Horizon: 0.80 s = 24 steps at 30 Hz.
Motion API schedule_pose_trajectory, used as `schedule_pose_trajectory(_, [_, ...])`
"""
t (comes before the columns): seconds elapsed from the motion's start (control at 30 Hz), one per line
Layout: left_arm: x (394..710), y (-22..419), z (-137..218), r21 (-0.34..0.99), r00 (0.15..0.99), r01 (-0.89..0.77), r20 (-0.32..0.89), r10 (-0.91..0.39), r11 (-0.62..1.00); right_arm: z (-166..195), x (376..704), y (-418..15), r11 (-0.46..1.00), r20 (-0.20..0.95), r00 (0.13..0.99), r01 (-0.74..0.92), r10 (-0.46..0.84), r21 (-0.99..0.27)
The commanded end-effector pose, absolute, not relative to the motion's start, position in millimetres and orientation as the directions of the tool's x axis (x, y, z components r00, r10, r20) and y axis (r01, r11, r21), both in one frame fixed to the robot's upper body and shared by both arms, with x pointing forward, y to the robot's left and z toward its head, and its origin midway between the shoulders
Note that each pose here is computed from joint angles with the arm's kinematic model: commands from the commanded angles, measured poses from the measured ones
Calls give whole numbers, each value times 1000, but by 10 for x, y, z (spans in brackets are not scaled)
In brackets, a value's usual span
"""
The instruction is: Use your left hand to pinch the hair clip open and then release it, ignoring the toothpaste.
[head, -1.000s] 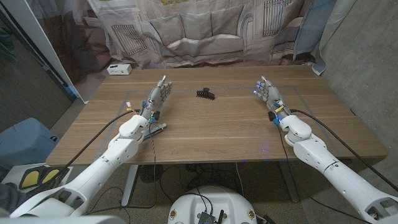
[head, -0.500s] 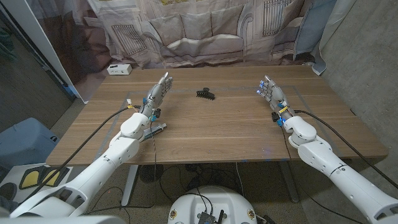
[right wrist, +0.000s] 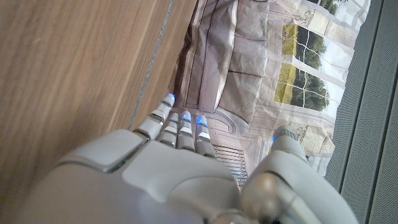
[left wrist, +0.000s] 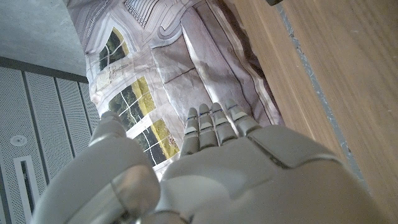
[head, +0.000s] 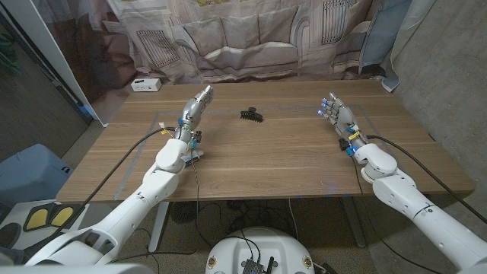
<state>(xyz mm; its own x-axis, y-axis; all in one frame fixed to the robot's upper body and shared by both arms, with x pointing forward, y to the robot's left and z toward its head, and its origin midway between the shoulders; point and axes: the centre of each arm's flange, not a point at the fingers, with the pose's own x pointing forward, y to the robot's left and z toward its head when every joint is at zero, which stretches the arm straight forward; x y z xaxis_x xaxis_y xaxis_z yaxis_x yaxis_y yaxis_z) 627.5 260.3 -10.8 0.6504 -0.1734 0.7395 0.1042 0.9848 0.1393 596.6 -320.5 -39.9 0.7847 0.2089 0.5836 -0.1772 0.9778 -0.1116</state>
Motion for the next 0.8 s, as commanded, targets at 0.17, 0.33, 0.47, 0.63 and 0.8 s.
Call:
schedule_pose_trajectory(0.17, [6254, 2509, 73, 187, 633, 62, 752, -183, 980, -405, 5904, -3304, 980, 606, 771, -179, 197, -92])
schedule_pose_trajectory(0.33, [6222, 2569, 217, 230, 635, -34, 757, -157, 973, -405, 5912, -3264, 985, 621, 766, -162, 166, -63])
schedule_pose_trajectory(0.47, [6223, 2604, 300, 247, 641, -81, 755, -139, 966, -412, 5932, -3247, 987, 628, 764, -153, 151, -50])
schedule_pose_trajectory(0.63, [6275, 2627, 403, 282, 608, -87, 775, -173, 955, -414, 5940, -3253, 990, 639, 758, -137, 133, -43])
schedule_pose_trajectory(0.8, [6302, 2616, 495, 321, 574, -104, 792, -206, 941, -413, 5926, -3286, 992, 644, 757, -121, 111, -29])
